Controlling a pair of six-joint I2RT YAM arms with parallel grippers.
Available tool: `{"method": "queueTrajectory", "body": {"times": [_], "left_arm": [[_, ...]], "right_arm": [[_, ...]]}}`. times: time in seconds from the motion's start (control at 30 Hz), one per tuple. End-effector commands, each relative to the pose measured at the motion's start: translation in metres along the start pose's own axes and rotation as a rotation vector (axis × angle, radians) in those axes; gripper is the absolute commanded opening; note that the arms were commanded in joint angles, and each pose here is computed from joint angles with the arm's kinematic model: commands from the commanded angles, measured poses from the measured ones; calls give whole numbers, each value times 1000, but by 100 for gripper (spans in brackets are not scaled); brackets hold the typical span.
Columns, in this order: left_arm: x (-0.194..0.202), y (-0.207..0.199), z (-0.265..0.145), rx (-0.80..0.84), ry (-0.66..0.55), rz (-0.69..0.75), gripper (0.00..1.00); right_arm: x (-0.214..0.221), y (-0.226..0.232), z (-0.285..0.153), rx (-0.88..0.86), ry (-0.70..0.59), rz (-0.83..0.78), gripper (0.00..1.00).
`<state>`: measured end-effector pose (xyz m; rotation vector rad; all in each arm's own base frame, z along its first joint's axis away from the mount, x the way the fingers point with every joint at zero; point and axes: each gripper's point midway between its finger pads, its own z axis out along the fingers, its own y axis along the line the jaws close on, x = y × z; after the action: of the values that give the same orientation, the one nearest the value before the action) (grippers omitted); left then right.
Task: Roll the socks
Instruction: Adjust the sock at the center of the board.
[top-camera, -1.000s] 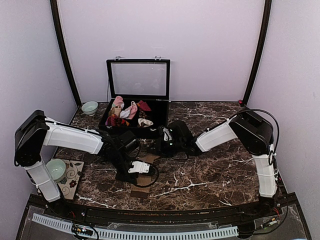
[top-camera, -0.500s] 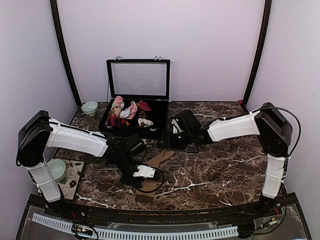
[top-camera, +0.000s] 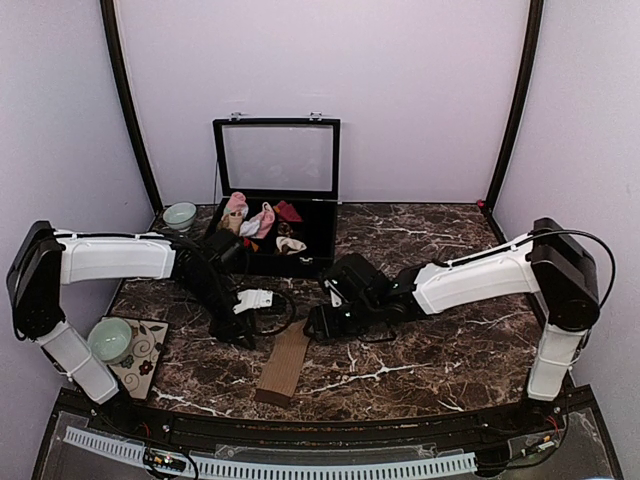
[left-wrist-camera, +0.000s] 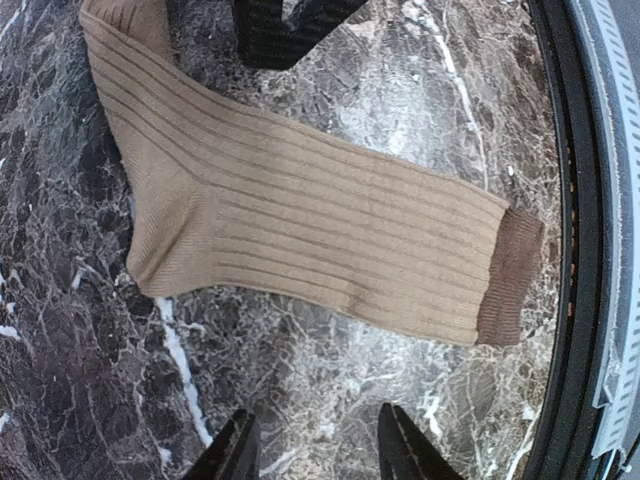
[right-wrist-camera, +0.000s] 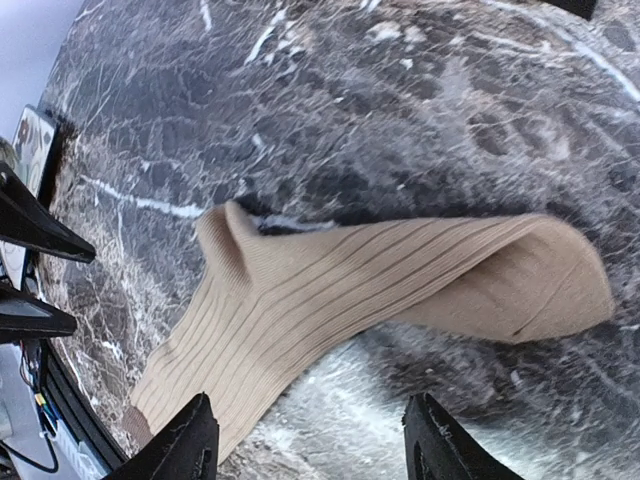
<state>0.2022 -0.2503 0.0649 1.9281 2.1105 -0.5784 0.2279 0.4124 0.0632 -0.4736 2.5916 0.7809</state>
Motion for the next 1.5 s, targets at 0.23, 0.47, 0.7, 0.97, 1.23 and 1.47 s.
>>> {"method": "queueTrajectory", "body": {"times": [0.23, 0.47, 0.7, 0.97, 1.23, 1.47], "left_arm": [[12, 1, -22, 94, -99, -194, 45], [31, 23, -29, 76, -109, -327, 45], [35, 33, -31, 42, -89, -360, 45], [47, 45, -29, 6, -46, -402, 44], [46, 49, -31, 4, -42, -416, 44], [43, 51, -33, 10, -46, -422, 43]], "right_arm": [[82, 79, -2, -86, -28, -732, 78], [109, 101, 3, -198, -6, -1032, 78], [123, 109, 24, -155, 13, -1175, 73], [137, 108, 42, -155, 67, -1201, 49], [123, 84, 46, -152, 119, -1087, 7], [69, 65, 2, -133, 30, -940, 0]]}}
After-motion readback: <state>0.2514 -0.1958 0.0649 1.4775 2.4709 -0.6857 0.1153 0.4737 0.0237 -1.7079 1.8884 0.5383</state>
